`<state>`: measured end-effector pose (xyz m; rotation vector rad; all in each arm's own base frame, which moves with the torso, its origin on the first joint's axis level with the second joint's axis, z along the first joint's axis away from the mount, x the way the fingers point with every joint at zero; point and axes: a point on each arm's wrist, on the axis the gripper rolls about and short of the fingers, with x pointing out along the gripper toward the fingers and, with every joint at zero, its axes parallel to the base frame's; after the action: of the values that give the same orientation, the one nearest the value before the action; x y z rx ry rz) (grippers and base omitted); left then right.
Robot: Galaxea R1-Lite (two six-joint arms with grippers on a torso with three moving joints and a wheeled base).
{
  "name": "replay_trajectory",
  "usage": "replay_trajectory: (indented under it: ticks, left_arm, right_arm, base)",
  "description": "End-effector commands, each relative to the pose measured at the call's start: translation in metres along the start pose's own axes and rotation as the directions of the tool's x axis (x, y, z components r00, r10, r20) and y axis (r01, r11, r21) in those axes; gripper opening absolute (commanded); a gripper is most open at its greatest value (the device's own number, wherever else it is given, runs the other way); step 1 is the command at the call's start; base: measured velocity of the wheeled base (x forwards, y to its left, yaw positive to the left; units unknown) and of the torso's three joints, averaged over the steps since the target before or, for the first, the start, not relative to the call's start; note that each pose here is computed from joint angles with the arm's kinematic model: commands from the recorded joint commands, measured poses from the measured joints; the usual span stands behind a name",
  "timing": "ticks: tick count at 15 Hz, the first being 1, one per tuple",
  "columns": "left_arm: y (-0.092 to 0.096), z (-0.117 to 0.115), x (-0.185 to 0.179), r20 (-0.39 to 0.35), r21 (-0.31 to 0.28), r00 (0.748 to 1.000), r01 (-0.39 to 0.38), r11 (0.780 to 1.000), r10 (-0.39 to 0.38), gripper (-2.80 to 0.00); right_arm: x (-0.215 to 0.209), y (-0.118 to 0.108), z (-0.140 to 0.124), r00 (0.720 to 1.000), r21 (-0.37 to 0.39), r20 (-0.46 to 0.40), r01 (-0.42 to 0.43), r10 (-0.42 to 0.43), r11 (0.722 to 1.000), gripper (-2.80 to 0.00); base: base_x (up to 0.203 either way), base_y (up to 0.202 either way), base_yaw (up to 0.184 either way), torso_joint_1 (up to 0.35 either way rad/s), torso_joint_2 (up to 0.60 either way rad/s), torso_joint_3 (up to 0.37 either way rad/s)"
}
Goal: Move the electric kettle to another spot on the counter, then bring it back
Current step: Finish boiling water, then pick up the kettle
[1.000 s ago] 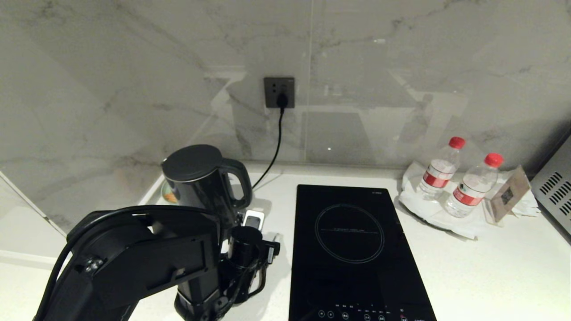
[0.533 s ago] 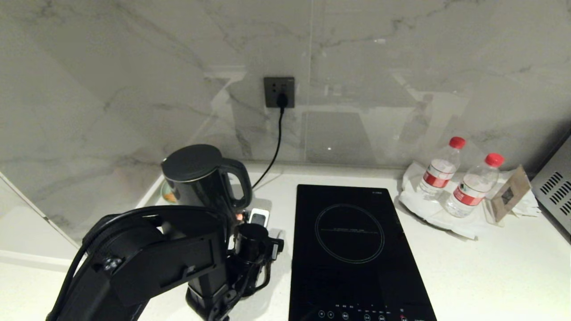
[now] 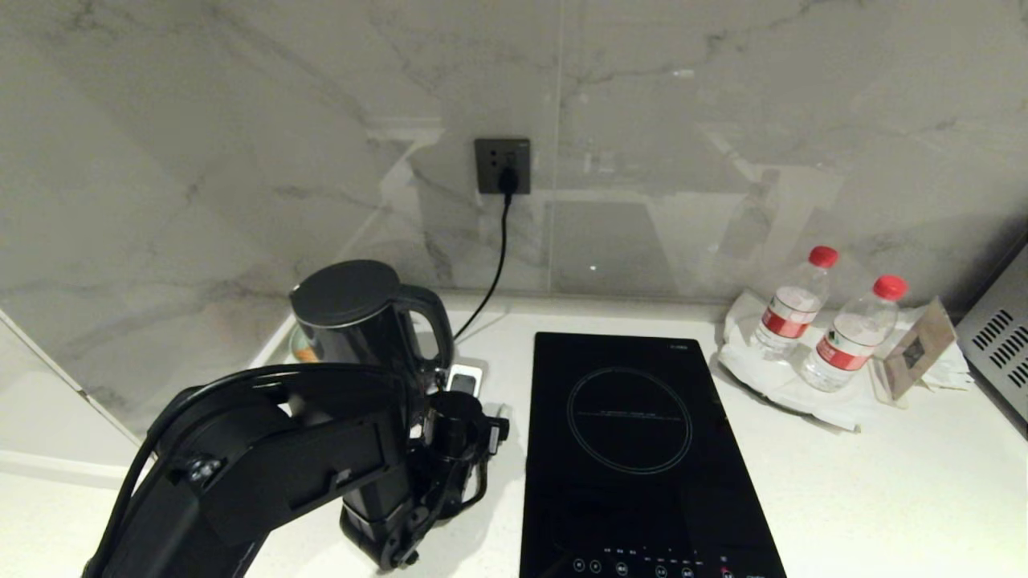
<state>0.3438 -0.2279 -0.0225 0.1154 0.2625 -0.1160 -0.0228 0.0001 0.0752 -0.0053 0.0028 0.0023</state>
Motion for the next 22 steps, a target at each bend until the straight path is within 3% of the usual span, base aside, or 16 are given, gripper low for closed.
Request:
replay_trajectory:
  ticks: [1, 6, 11, 16, 22]
  left_arm:
    - [0.001, 0.004, 0.000, 0.013, -0.007, 1.000, -0.004, 1.000, 0.004, 0.00]
    - [0.002, 0.000, -0.005, -0.002, 0.000, 1.000, -0.002, 1.000, 0.002, 0.00]
    - [0.011, -0.009, -0.036, -0.009, 0.006, 1.000, 0.023, 1.000, -0.023, 0.00]
    - [0.022, 0.027, -0.083, 0.083, -0.035, 0.995, 0.063, 0.997, -0.060, 0.00]
    - [0.019, 0.066, -0.115, 0.189, -0.074, 0.976, 0.125, 0.989, -0.109, 0.00]
  right_arm:
    - [0.000, 0.000, 0.000, 1.000, -0.001, 0.000, -0.001, 0.001, 1.000, -2.80]
    - [0.000, 0.000, 0.000, 1.000, -0.001, -0.002, -0.001, 0.001, 1.000, -2.80]
    - [0.000, 0.000, 0.000, 1.000, -0.001, -0.001, -0.001, 0.001, 1.000, -2.80]
    - [0.000, 0.000, 0.000, 1.000, -0.001, 0.000, -0.001, 0.001, 1.000, -2.80]
    - [0.000, 0.000, 0.000, 1.000, -0.001, 0.000, -0.001, 0.001, 1.000, -2.80]
  base:
    - [0.000, 0.000, 0.000, 0.000, 0.00, 0.000]
    - [0.000, 0.000, 0.000, 0.000, 0.00, 0.000]
    - [0.000, 0.000, 0.000, 0.000, 0.00, 0.000]
    - [0.000, 0.000, 0.000, 0.000, 0.00, 0.000]
    - [0.000, 0.000, 0.000, 0.000, 0.00, 0.000]
